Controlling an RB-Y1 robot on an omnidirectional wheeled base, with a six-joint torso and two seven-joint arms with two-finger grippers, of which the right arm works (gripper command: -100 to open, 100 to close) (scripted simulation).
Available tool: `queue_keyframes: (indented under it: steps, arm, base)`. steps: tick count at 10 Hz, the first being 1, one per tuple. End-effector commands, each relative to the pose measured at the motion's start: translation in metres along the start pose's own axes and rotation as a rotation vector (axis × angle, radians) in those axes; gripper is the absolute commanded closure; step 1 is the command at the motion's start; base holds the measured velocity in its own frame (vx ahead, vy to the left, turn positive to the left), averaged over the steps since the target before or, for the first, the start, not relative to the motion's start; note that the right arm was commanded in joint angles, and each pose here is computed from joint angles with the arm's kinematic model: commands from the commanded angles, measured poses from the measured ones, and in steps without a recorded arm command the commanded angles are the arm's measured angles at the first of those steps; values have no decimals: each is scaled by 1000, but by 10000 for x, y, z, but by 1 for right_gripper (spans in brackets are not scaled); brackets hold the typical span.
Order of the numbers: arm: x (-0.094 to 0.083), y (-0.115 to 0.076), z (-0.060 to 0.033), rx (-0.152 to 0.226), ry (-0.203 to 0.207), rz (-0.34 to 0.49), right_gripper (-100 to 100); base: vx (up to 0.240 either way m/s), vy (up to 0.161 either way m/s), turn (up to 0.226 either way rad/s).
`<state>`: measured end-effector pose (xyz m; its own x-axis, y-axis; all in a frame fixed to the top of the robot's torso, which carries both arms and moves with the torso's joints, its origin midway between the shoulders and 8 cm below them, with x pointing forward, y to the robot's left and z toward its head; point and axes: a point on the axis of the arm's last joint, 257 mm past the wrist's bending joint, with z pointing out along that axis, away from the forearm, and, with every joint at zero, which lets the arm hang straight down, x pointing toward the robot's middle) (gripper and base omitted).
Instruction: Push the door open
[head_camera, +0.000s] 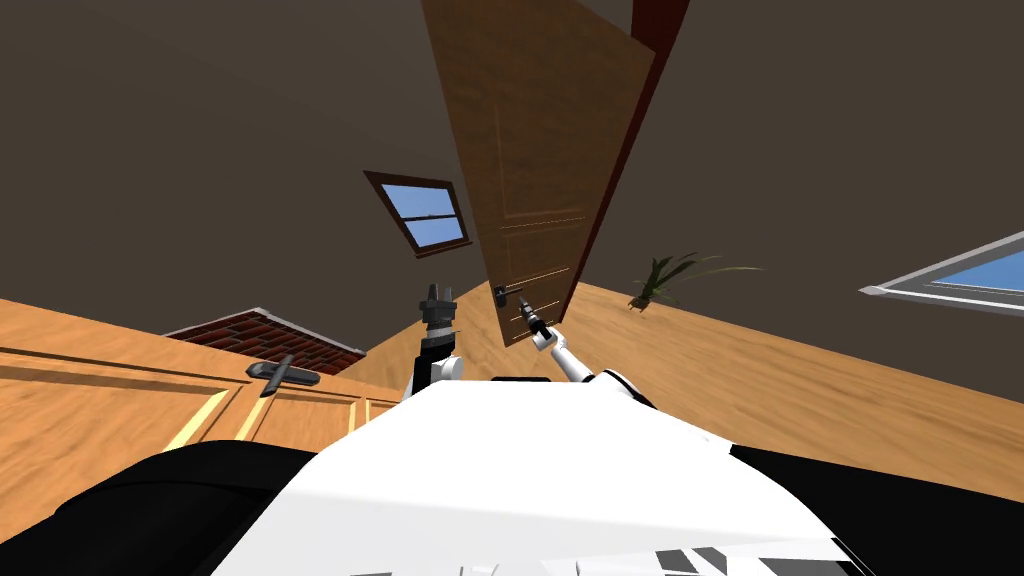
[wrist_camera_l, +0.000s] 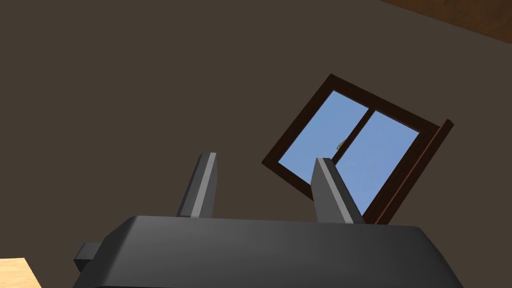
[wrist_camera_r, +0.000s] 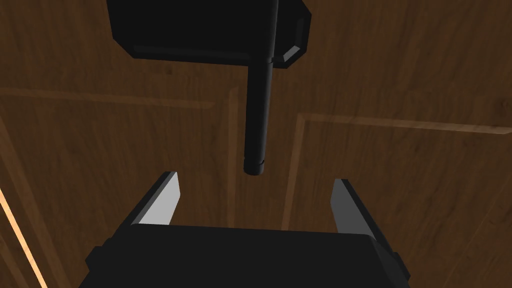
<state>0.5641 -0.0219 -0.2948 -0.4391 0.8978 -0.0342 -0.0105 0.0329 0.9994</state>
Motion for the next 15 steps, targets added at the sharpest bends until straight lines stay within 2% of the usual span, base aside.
queue_keyframes:
  steps: [1, 3, 6, 12, 13, 15]
  arm:
    - [60, 20, 17, -4, -3, 28, -100]
    - [-48, -15, -14, 0, -10, 5, -100]
    - [-117, -20, -24, 0, -18, -4, -100]
    - [-79, 15, 4, -10, -23, 6, -100]
    - [-79, 15, 4, -10, -23, 6, 100]
    - [-79, 15, 4, -10, -23, 6, 100]
  base:
    - [-213, 38, -65]
    - [-10, 41, 8]
    - [178, 97, 17]
    - [174, 89, 19]
    - [-10, -7, -1]
    - [-24, -18, 8]
